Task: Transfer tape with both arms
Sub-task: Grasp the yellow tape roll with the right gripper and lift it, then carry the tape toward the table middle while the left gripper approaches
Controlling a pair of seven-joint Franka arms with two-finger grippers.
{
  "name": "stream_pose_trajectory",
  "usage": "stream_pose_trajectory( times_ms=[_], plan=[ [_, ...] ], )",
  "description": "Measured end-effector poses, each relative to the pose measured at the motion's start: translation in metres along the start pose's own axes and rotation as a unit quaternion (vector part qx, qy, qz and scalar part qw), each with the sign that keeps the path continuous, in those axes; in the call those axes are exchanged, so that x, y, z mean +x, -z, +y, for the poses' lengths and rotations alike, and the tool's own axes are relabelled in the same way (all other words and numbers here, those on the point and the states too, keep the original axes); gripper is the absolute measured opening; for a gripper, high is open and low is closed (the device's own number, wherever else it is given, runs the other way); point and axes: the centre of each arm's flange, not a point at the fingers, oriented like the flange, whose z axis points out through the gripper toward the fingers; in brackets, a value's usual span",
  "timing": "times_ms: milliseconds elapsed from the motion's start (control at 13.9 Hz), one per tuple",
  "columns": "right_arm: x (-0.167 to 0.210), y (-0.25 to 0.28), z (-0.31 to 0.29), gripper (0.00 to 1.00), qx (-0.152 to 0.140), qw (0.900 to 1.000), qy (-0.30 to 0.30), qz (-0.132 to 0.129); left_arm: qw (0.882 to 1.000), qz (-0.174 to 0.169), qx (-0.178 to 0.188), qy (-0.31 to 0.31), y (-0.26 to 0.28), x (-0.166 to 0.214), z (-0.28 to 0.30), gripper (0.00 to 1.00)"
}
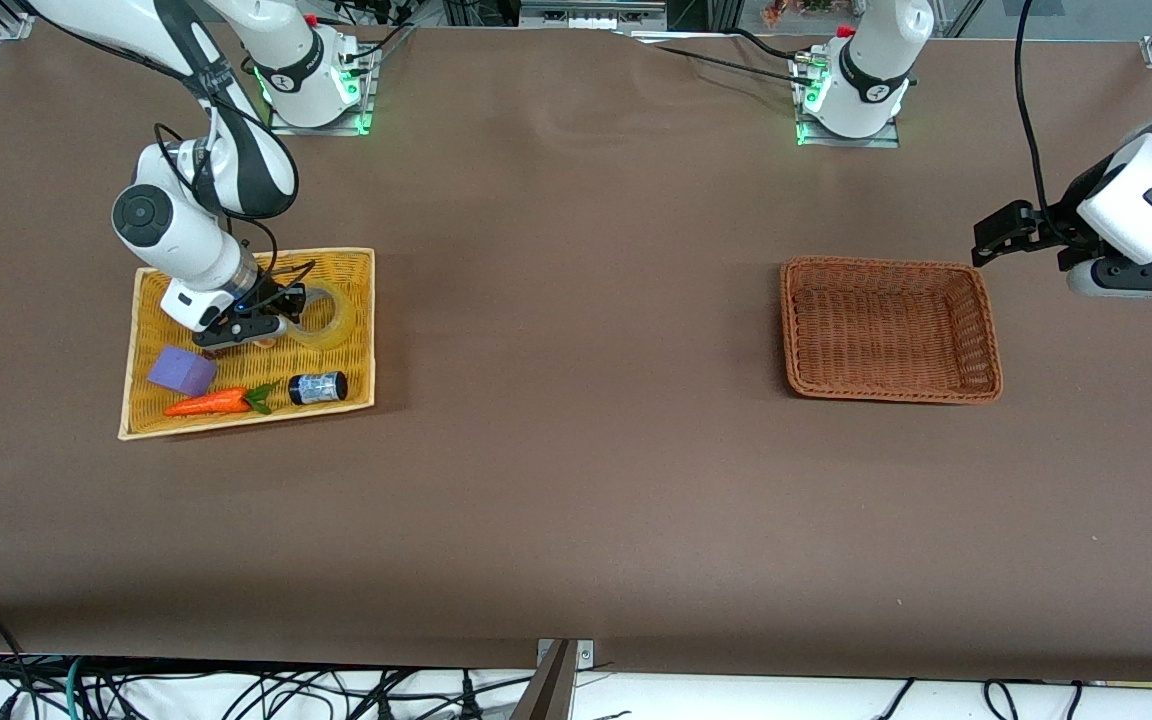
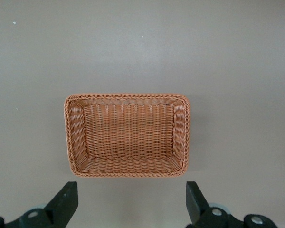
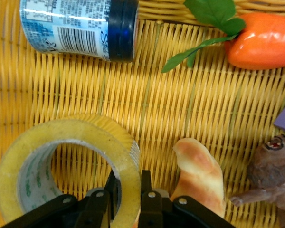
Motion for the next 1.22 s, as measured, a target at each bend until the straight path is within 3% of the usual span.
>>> stream_pose_trajectory(
  times_ms=[359,574,718,933,1221],
  plan=[
    [0.021,0.033,0.004,0.22,-0.003,1.0,0.002,0.002,1.0,0.0,0.0,-0.002,0.0,0.0,0.002,1.0],
    [0.057,0.112,0.004,0.22,-0.002,0.999,0.006,-0.034,1.0,0.0,0.0,-0.002,0.0,0.0,0.002,1.0],
    [0.079,0.168,-0.016,0.22,0.005,0.999,0.013,-0.039,1.0,0.0,0.0,-0.002,0.0,0.0,0.002,1.0],
    [0.101,0.214,-0.076,0.22,0.025,1.0,-0.008,-0.017,1.0,0.0,0.0,-0.002,0.0,0.0,0.002,1.0],
    [0.12,0.208,-0.229,0.22,0.032,0.997,-0.069,-0.016,1.0,0.001,0.0,-0.006,0.001,-0.001,0.007,1.0]
  ],
)
